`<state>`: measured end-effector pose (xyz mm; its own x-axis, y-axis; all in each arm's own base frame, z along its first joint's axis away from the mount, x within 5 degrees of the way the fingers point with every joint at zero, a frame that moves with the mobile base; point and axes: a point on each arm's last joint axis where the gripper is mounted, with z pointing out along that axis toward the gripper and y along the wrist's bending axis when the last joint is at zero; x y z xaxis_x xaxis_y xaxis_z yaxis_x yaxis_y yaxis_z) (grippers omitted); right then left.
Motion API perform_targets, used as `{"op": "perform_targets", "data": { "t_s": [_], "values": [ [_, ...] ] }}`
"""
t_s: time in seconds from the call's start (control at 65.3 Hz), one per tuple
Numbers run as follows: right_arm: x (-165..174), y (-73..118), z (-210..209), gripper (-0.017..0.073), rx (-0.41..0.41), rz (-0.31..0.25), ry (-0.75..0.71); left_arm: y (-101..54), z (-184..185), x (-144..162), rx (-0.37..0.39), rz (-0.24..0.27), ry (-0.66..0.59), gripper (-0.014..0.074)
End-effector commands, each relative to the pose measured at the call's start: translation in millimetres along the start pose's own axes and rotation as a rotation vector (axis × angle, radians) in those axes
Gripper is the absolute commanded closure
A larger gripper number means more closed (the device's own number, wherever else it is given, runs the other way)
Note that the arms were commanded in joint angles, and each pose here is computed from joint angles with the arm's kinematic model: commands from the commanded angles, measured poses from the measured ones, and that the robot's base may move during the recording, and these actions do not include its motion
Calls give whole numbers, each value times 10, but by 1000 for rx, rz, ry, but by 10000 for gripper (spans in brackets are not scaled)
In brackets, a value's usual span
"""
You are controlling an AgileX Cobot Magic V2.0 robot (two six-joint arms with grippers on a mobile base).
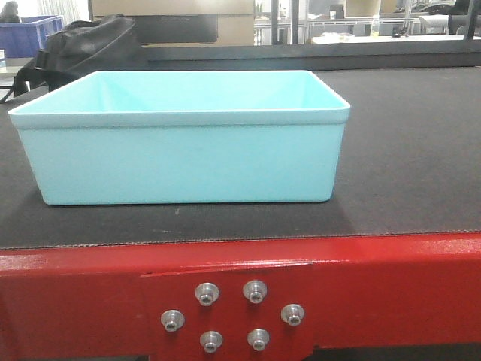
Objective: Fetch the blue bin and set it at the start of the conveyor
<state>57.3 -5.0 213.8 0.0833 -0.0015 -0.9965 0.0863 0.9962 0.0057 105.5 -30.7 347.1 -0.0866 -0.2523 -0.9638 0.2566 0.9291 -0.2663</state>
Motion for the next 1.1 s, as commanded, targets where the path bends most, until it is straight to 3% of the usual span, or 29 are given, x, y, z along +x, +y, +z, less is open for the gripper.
{"op": "perform_targets", "data": {
  "t_s": [0.0,0.368,1.088],
  "values": [
    [5,0,-14,721,1,10,-4,-12,-7,-7,14,-3,-14,704],
    [6,36,-15,721,-64,6,-4,-14,-7,-11,17,-3,-17,704],
    [6,38,-15,721,-67,6,-4,-14,-7,-11,17,-3,-17,704]
  ]
}}
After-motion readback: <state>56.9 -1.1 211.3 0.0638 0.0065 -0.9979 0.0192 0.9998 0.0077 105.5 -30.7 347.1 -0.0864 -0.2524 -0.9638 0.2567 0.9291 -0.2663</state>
